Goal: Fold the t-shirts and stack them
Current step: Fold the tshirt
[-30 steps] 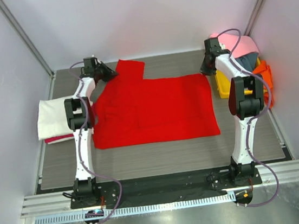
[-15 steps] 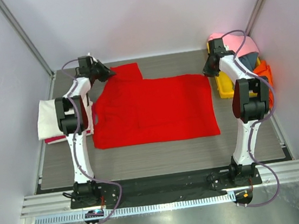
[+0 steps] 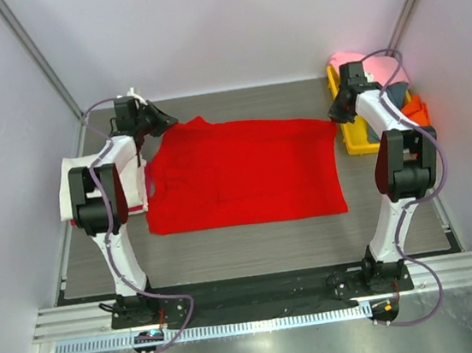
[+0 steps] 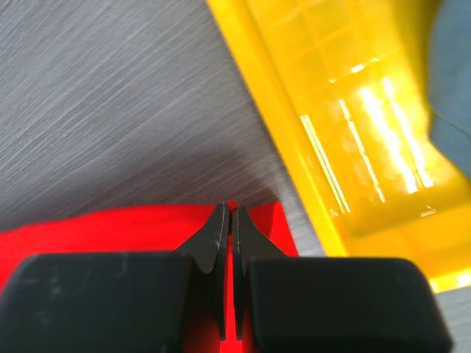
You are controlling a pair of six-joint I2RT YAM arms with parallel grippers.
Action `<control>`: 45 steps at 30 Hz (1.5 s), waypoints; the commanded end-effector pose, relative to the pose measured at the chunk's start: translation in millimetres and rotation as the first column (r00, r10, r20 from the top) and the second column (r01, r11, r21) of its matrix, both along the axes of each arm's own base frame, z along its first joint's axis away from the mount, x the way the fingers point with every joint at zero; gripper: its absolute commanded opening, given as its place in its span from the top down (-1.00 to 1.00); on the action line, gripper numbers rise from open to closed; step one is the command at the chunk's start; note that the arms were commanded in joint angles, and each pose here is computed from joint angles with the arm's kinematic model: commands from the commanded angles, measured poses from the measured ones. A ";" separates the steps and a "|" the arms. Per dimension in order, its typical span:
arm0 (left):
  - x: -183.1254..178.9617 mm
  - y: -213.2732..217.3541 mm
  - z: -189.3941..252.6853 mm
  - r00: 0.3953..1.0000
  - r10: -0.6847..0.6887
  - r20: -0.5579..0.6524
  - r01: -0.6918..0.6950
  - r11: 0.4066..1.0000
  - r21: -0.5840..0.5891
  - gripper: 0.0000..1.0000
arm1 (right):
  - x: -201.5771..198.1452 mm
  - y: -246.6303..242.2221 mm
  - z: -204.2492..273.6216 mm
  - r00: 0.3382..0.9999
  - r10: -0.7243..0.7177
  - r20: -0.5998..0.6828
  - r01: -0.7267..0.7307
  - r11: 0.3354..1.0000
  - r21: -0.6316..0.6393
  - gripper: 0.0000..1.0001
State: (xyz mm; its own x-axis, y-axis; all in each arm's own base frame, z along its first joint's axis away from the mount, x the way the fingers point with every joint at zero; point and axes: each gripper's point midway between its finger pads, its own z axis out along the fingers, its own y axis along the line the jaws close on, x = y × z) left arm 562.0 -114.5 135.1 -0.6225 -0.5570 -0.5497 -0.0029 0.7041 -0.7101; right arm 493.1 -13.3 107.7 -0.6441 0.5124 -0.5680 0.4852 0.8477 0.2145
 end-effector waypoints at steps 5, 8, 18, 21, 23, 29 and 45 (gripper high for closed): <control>-29.1 15.8 61.4 0.981 0.047 0.186 -0.067 0.992 0.107 0.99 | -12.6 -15.9 25.0 0.995 -0.069 0.067 0.070 0.997 -0.014 0.98; -45.0 17.9 67.8 0.978 0.054 0.203 -0.083 0.987 0.138 0.99 | -17.5 -16.0 22.9 0.995 -0.069 0.067 0.069 0.998 -0.009 0.97; -93.9 23.1 60.8 0.979 0.088 0.185 -0.142 0.943 0.302 0.99 | -38.3 -7.7 13.7 0.996 -0.058 0.070 0.057 0.998 0.023 0.98; -106.3 23.4 51.2 0.981 0.094 0.169 -0.144 0.938 0.316 0.99 | -45.6 -8.0 9.8 0.996 -0.066 0.068 0.064 0.998 0.023 0.98; -114.5 24.1 46.5 0.982 0.104 0.158 -0.152 0.932 0.330 0.99 | -48.1 -7.9 12.3 0.994 -0.072 0.081 0.070 0.997 0.027 0.98; -138.2 27.5 28.8 0.986 0.134 0.101 -0.161 0.923 0.349 1.00 | -64.6 -7.1 7.6 0.990 -0.100 0.102 0.098 0.995 0.032 0.98; -198.5 43.0 -34.3 0.968 0.239 -0.080 -0.193 0.907 0.375 0.99 | -118.6 -0.8 -33.6 0.972 -0.185 0.143 0.176 0.982 0.070 0.90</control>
State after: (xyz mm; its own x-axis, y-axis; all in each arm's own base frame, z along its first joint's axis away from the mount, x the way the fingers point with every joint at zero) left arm 367.9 -76.3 96.5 -0.6092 -0.4344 -0.6634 -0.2205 0.8964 -0.3845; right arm 366.6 -8.7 53.8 -0.5554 0.6281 -0.5450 0.5859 0.7607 0.2796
